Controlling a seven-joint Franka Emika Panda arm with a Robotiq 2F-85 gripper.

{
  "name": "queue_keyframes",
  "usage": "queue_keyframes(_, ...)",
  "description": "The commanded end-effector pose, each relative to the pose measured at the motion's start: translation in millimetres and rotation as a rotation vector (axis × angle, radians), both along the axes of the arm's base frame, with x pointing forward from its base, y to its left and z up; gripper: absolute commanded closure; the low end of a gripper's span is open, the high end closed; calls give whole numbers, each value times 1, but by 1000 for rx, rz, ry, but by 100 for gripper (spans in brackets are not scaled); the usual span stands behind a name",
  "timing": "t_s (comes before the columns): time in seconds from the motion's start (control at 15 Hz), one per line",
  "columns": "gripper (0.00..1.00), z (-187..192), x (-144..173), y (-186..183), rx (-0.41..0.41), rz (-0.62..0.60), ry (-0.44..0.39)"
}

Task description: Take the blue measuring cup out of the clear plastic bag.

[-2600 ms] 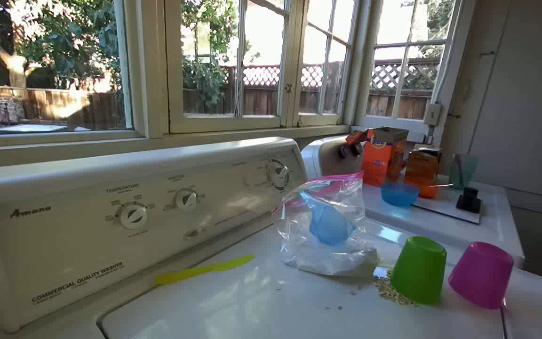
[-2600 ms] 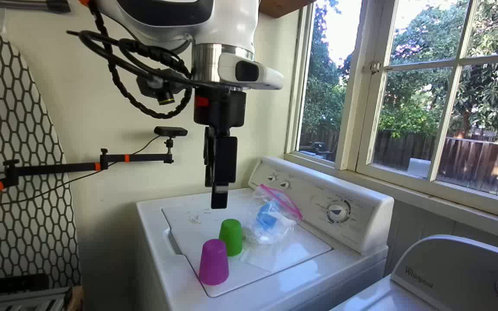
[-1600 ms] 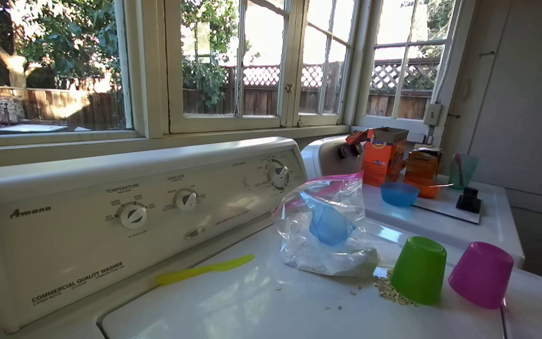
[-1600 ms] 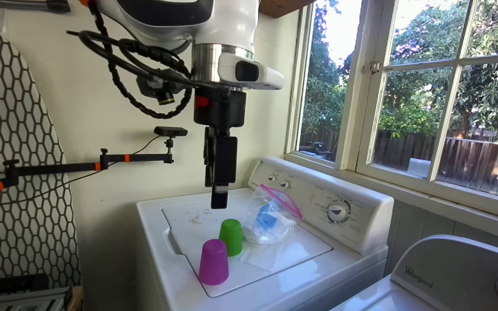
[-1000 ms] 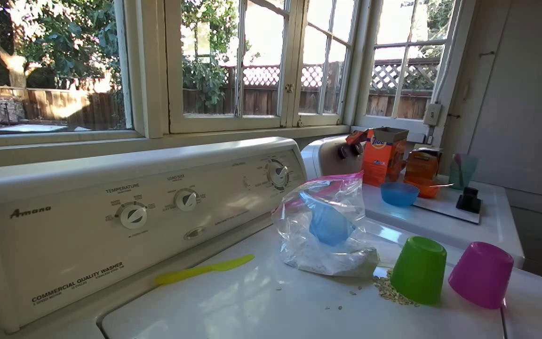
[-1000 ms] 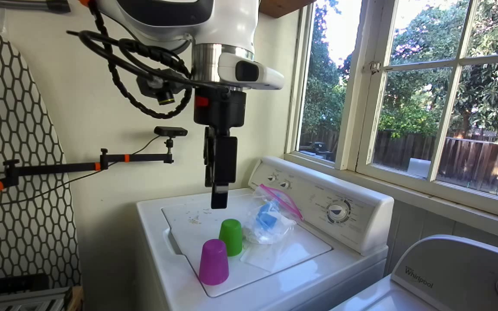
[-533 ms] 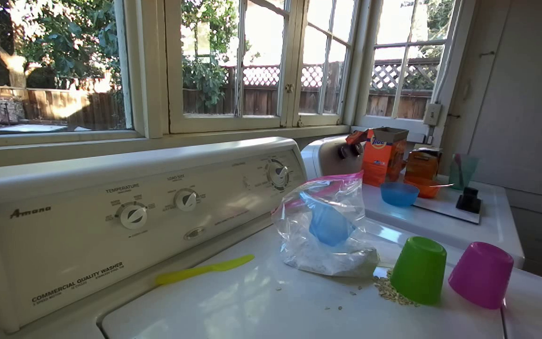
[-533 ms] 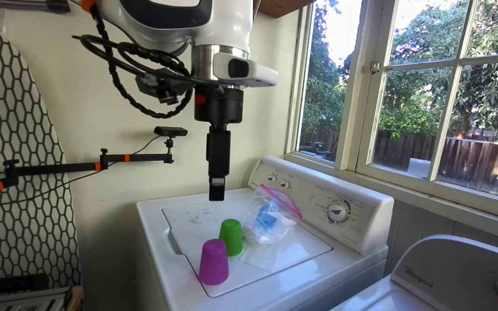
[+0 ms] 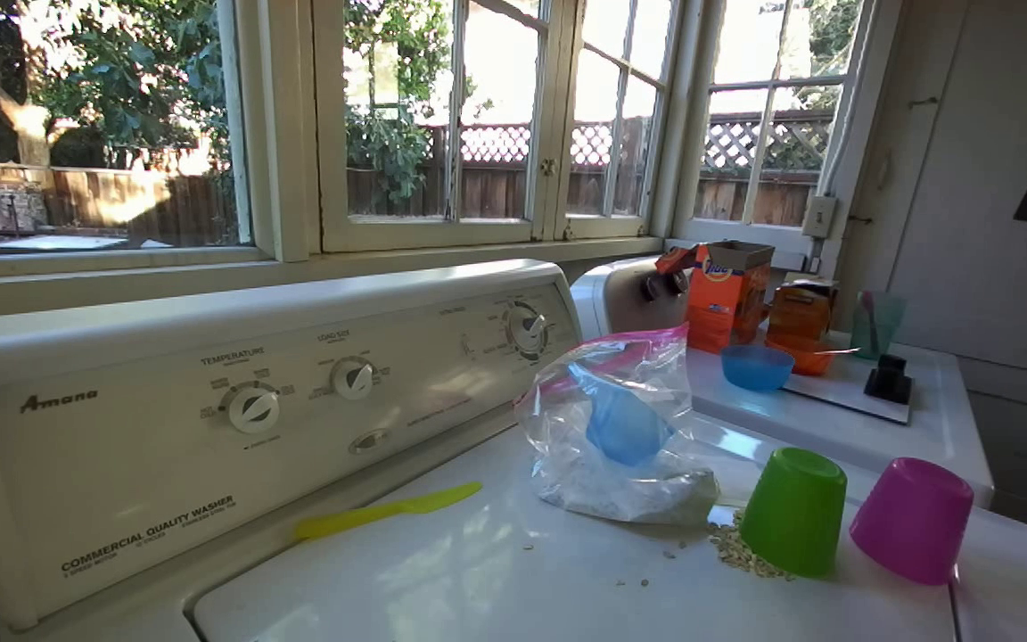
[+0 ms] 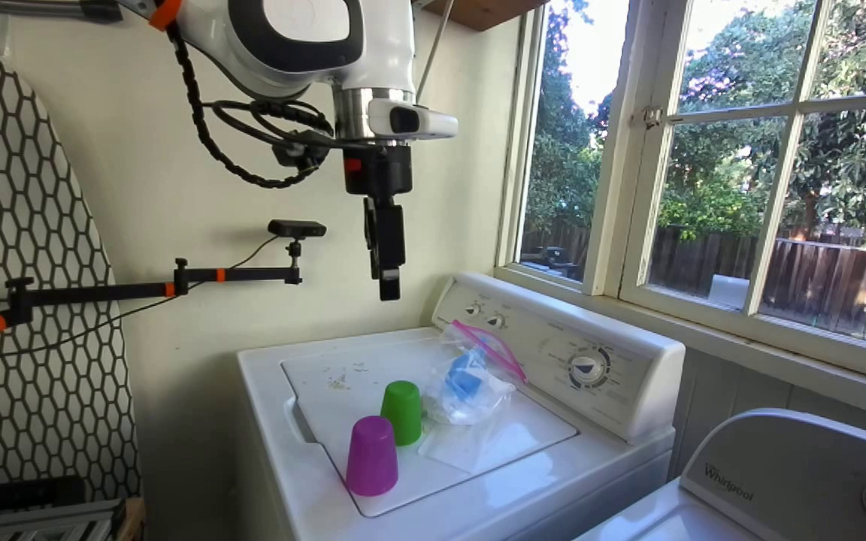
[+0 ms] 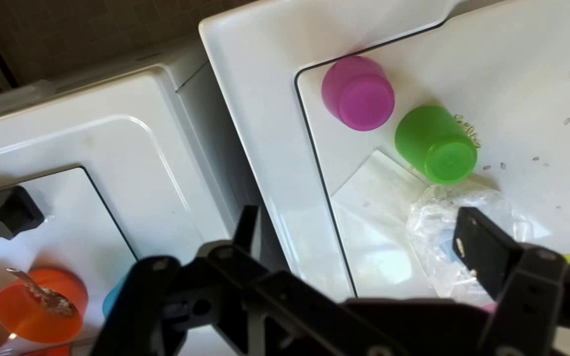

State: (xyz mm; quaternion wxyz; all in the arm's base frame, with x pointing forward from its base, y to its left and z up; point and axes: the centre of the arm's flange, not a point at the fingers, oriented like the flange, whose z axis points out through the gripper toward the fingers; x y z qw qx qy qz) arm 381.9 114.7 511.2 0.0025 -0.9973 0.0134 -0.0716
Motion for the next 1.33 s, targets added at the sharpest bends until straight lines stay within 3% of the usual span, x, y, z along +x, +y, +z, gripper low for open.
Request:
queue_keyframes(0.0,0,-2,2,4,0,7,3)
queue_keyframes(0.2,0,-3,6,5,2,9,8)
queue_keyframes(0.53,0,-10,16,26,141,-280,34)
queue_keyframes(0.8,0,-29,23,53,234,-372,30)
queue_keyframes(1.27,0,-61,49,102,412,-351,-97)
